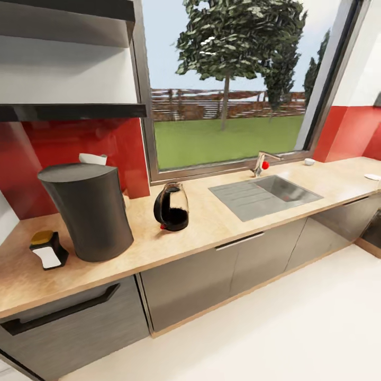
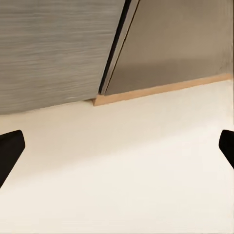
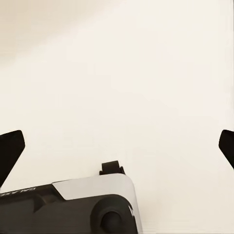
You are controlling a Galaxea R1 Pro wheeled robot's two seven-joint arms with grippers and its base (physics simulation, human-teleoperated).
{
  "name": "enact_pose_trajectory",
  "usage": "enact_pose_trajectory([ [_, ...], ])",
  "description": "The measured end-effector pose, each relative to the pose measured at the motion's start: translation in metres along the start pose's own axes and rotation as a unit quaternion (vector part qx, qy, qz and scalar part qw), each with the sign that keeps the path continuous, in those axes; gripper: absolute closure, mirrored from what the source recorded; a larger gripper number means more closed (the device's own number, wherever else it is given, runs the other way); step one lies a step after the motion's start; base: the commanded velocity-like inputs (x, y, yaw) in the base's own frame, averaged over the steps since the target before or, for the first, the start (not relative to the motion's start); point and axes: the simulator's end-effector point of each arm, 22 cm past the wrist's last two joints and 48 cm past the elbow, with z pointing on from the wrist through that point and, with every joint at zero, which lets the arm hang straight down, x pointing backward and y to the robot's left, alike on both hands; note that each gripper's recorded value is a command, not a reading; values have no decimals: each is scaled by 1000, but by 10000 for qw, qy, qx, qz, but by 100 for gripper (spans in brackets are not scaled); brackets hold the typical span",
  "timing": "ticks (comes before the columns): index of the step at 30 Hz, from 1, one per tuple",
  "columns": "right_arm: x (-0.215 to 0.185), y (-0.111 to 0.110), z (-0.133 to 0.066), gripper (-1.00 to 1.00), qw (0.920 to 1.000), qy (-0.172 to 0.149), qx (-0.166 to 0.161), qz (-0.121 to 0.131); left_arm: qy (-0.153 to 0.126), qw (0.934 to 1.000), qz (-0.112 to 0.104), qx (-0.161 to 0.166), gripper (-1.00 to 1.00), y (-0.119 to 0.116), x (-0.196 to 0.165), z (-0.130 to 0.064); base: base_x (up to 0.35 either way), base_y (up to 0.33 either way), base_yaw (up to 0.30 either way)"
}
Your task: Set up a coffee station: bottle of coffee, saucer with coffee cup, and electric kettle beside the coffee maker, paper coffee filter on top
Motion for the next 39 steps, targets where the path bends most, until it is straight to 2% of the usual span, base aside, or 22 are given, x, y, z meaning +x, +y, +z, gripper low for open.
enact_pose_trajectory([
  [9,-2,0,0,-100,10000,-50,-7,-2,66,10000,19,19,-100,-2,4,1,0,0,-300],
  [10,-2,0,0,-100,10000,-50,-6,-3,202,9998,69,38,-100,-4,15,-1,0,0,-300],
  [14,-2,0,0,-100,10000,-57,-9,-6,426,9990,100,39,-100,-9,36,-3,25,-94,-300],
  [16,-2,0,0,-100,10000,-59,-8,-7,526,9985,141,68,-100,-20,47,-2,65,-210,-300],
  [20,-2,0,0,-100,10000,-60,0,-2,709,9966,418,-63,-100,-28,61,0,94,-246,-300],
  [22,-2,0,0,-100,10000,-61,2,-1,760,9954,519,-284,-100,-25,65,0,156,-249,-300],
  [24,-2,0,0,-100,10000,-61,2,-2,910,9938,515,-387,-100,-22,79,-4,185,-236,-300],
  [28,-2,0,0,-100,10000,-61,2,-1,1034,9925,494,-420,-100,-20,90,-7,226,-204,-300],
  [39,-2,0,0,-100,10000,-63,-3,-13,1073,9921,489,-435,-100,-19,94,-9,275,-164,-300],
])
